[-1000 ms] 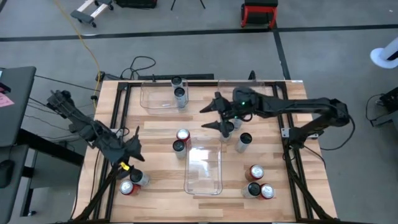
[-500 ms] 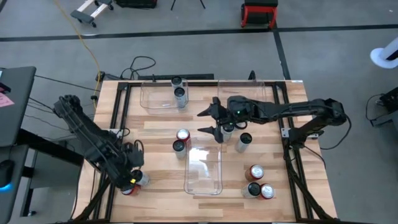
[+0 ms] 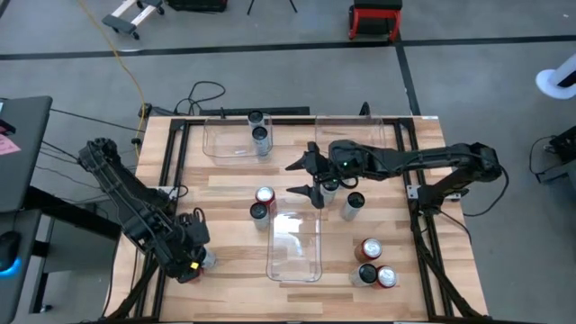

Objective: Sort soda cans
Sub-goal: Put the white-blue soda can into the top left transparent bin

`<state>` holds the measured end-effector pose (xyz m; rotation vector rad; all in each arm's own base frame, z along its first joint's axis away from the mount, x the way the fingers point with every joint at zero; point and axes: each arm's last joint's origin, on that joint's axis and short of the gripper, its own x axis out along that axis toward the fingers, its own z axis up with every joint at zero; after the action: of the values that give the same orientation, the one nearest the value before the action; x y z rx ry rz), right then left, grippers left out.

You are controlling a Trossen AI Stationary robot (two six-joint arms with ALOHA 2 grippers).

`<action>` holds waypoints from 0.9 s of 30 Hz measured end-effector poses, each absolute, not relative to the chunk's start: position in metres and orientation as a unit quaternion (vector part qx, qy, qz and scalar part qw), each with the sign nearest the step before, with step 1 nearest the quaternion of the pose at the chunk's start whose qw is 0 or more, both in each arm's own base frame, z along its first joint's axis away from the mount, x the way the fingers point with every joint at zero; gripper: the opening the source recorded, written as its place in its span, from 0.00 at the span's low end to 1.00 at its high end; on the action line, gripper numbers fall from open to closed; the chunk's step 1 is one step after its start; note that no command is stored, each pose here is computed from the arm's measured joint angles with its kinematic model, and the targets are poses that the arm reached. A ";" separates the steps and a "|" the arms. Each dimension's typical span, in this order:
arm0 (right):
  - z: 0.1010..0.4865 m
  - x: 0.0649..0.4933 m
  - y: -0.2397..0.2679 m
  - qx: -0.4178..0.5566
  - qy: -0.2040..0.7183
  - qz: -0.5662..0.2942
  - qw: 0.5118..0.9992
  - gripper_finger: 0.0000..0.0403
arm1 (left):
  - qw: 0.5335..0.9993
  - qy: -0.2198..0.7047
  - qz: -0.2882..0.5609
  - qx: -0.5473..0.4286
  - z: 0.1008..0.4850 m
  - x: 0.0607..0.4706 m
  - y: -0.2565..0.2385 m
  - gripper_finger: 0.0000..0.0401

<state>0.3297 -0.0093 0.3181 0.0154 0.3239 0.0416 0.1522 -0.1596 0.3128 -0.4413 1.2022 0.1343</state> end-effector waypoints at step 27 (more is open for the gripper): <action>0.313 0.328 -0.008 0.011 0.190 0.022 0.982 0.80 | 0.796 0.576 0.044 -0.178 0.300 0.153 -0.165 0.79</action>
<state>0.3281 -0.0085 0.3127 0.0211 0.3819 0.0433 0.1526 -0.1646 0.3003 -0.3818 1.2383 0.0945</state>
